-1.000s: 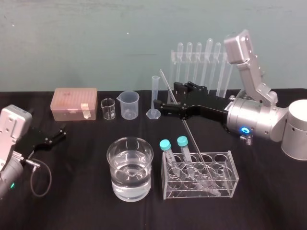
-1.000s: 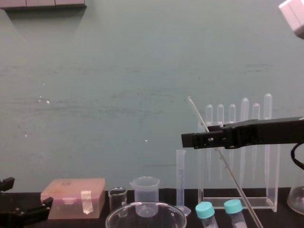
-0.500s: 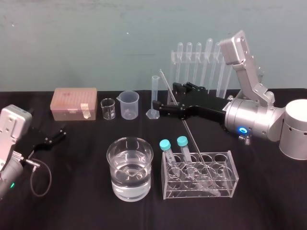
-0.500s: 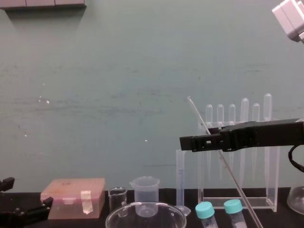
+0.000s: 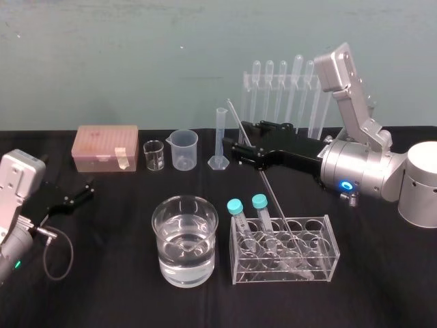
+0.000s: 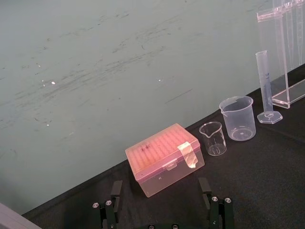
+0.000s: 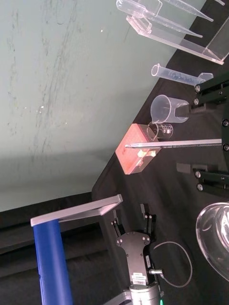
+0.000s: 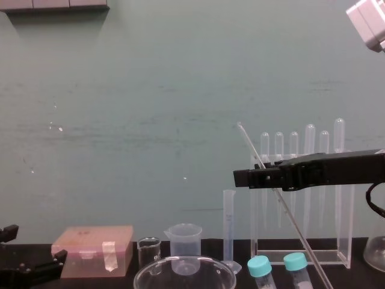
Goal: Hold the thermometer with one hand and immerse one end into the beaker, then reinsert it into the test tube rack.
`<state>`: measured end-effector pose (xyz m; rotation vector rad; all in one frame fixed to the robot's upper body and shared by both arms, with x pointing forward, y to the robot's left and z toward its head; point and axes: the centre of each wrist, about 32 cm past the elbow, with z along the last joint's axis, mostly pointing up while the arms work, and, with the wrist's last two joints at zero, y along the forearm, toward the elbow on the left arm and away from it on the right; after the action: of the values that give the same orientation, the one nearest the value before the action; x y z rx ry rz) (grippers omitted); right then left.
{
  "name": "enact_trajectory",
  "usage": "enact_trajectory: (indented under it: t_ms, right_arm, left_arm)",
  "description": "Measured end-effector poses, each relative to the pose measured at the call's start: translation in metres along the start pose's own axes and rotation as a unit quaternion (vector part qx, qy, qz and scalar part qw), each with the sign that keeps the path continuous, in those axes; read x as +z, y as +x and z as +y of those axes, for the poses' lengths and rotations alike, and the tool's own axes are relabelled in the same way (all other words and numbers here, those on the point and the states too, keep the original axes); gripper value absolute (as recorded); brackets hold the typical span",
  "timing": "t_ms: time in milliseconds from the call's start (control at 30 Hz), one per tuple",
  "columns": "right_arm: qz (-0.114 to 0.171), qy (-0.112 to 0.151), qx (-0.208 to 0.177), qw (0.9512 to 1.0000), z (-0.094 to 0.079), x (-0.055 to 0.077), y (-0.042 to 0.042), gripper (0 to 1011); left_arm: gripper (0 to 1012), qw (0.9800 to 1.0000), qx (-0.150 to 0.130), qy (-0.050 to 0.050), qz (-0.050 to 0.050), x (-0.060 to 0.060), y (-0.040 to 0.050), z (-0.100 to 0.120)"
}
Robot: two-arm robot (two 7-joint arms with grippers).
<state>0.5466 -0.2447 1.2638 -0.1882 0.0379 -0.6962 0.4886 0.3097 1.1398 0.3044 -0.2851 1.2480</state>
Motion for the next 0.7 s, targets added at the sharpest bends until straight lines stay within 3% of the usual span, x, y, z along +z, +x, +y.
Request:
enact_trajectory:
  t_ms: [567,700]
  right_arm:
    - [0.001,0.000,0.001,1.0000,-0.0002,0.0000,0.0000,84]
    - [0.001,0.000,0.001,1.0000,-0.0002,0.0000,0.0000,56]
  left_arm:
    - [1008,1.0000,0.000,0.000,0.000,0.0000,0.0000,0.0000]
    - [1008,1.0000,0.000,0.000,0.000,0.0000,0.0000,0.0000]
